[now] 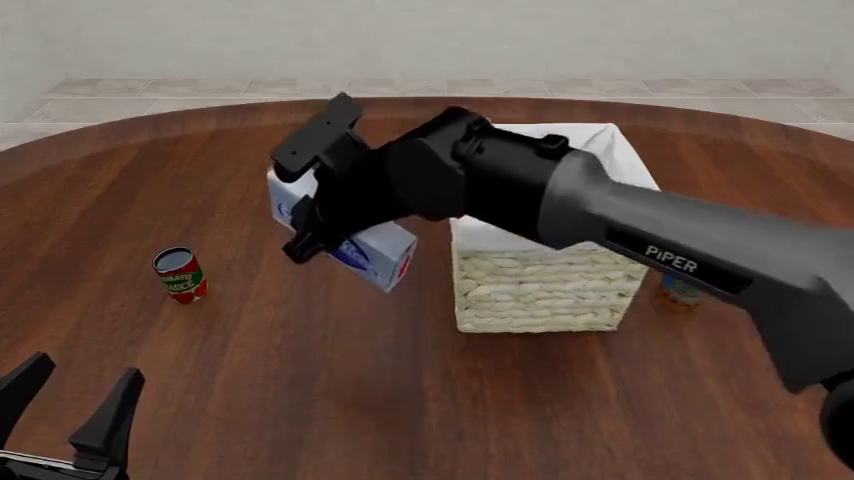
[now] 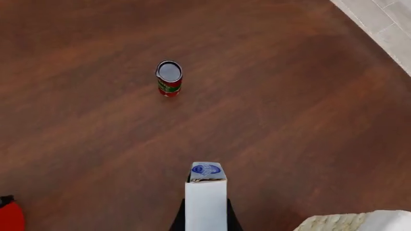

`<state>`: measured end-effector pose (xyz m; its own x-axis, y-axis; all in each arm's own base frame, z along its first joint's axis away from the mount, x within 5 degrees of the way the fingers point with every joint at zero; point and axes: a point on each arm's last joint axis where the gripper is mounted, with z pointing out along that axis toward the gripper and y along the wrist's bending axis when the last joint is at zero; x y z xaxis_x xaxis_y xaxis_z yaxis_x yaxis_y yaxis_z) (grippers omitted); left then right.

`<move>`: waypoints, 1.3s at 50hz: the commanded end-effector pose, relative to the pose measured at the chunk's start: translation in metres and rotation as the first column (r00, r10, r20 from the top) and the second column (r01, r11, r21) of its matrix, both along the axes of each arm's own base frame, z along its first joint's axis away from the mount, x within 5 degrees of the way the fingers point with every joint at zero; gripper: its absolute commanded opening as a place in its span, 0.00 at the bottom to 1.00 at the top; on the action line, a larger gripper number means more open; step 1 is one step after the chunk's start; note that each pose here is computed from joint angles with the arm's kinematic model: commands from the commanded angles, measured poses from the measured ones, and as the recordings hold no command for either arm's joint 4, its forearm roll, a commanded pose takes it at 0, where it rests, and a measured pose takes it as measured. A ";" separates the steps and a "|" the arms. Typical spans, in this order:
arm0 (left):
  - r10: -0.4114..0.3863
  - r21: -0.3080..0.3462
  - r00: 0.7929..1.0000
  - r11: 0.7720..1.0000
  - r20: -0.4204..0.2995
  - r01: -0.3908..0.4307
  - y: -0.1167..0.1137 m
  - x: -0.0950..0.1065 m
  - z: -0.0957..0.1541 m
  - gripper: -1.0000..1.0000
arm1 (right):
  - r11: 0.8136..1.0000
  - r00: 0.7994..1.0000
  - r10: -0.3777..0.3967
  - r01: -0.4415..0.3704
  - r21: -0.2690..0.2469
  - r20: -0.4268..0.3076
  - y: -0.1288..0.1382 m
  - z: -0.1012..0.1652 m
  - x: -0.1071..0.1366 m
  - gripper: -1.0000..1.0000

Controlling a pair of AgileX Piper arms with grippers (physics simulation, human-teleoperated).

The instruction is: Pick up the cream cheese box, and put it in the basket.

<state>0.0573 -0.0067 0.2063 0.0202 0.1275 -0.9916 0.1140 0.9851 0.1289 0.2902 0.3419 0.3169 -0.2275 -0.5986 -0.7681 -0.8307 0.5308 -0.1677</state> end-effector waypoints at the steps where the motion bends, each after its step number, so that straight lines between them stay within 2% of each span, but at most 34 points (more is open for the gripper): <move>1: -0.005 0.009 1.000 1.000 0.002 0.004 0.000 0.000 0.000 1.00 | 0.994 0.995 -0.012 0.001 0.107 0.100 -0.020 0.076 -0.011 0.00; 5: -0.003 0.006 1.000 1.000 0.001 0.003 0.000 0.000 0.000 1.00 | 0.993 0.991 -0.026 0.011 0.116 0.135 -0.030 0.097 -0.007 0.00; 10: -0.005 0.003 1.000 1.000 0.000 0.005 0.000 0.000 0.000 1.00 | 0.983 0.984 -0.080 0.052 0.175 0.158 -0.049 0.128 -0.004 0.00; 13: -0.007 0.004 1.000 1.000 -0.001 0.007 0.000 0.000 0.000 1.00 | 0.986 0.982 -0.079 0.052 0.160 0.171 -0.054 0.137 -0.003 0.00; 14: -0.010 0.006 1.000 1.000 -0.001 0.010 -0.001 0.000 0.000 1.00 | 0.978 0.977 -0.104 0.067 0.195 0.185 -0.063 0.156 -0.004 0.00; 16: -0.011 0.005 1.000 1.000 -0.002 0.011 -0.001 0.000 0.000 1.00 | 0.976 0.977 -0.113 0.075 0.204 0.183 -0.065 0.162 -0.004 0.00; 22: -0.009 0.005 1.000 1.000 -0.003 0.009 -0.001 0.000 0.000 1.00 | 0.969 0.956 -0.179 0.131 0.208 0.231 -0.100 0.195 0.006 0.00; 26: -0.010 0.005 1.000 1.000 -0.003 0.010 -0.001 0.000 0.000 1.00 | 0.970 0.950 -0.198 0.154 0.190 0.240 -0.113 0.198 0.008 0.00; 35: -0.002 0.006 1.000 1.000 -0.006 0.002 0.000 0.001 0.000 1.00 | 0.966 0.939 -0.254 0.233 0.113 0.232 -0.146 0.192 0.024 0.00; 39: 0.002 0.004 1.000 1.000 -0.007 -0.002 0.000 0.001 0.000 1.00 | 0.960 0.934 -0.278 0.261 0.103 0.226 -0.157 0.188 0.027 0.00; 40: 0.000 0.005 1.000 1.000 -0.007 0.000 0.000 0.001 0.000 1.00 | 0.955 0.931 -0.297 0.287 0.078 0.211 -0.165 0.179 0.033 0.00; 46: -0.003 0.010 1.000 1.000 -0.008 0.003 0.000 0.001 0.000 1.00 | 0.944 0.920 -0.330 0.322 0.074 0.210 -0.180 0.165 0.033 0.00; 51: -0.001 0.011 1.000 1.000 -0.010 0.001 0.000 0.001 0.000 1.00 | 0.948 0.928 -0.316 0.316 0.031 0.199 -0.183 0.143 0.032 0.00; 52: 0.000 0.014 1.000 1.000 -0.010 0.000 0.000 0.002 0.000 1.00 | 0.944 0.928 -0.326 0.330 0.006 0.184 -0.188 0.131 0.037 0.00; 53: 0.000 0.014 1.000 1.000 -0.010 0.000 0.000 0.002 0.000 1.00 | 0.944 0.928 -0.326 0.330 0.006 0.184 -0.188 0.131 0.036 0.00; 54: 0.000 0.015 1.000 1.000 -0.010 0.000 0.000 0.002 0.000 1.00 | 0.936 0.916 -0.348 0.352 0.015 0.200 -0.196 0.132 0.041 0.00; 55: 0.000 0.014 1.000 1.000 -0.011 0.000 0.000 0.002 0.000 1.00 | 0.930 0.913 -0.364 0.366 0.024 0.184 -0.197 0.130 0.043 0.00; 61: 0.003 0.016 1.000 1.000 -0.013 -0.003 0.000 0.002 0.000 1.00 | 0.928 0.920 -0.365 0.372 -0.022 0.141 -0.201 0.105 0.041 0.00; 63: 0.003 0.017 1.000 1.000 -0.013 -0.003 0.000 0.002 -0.001 1.00 | 0.919 0.912 -0.384 0.393 -0.041 0.142 -0.211 0.094 0.049 0.00; 65: 0.002 0.018 1.000 1.000 -0.014 -0.002 0.000 0.002 -0.001 1.00 | 0.919 0.914 -0.380 0.390 -0.052 0.139 -0.211 0.087 0.049 0.00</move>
<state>0.0591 -0.0068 0.2058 0.0092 0.1413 -0.9899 0.1147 0.9833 0.1414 0.3339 0.1509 0.4369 -0.2979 -0.5346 -0.7909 -0.5597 0.7690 -0.3090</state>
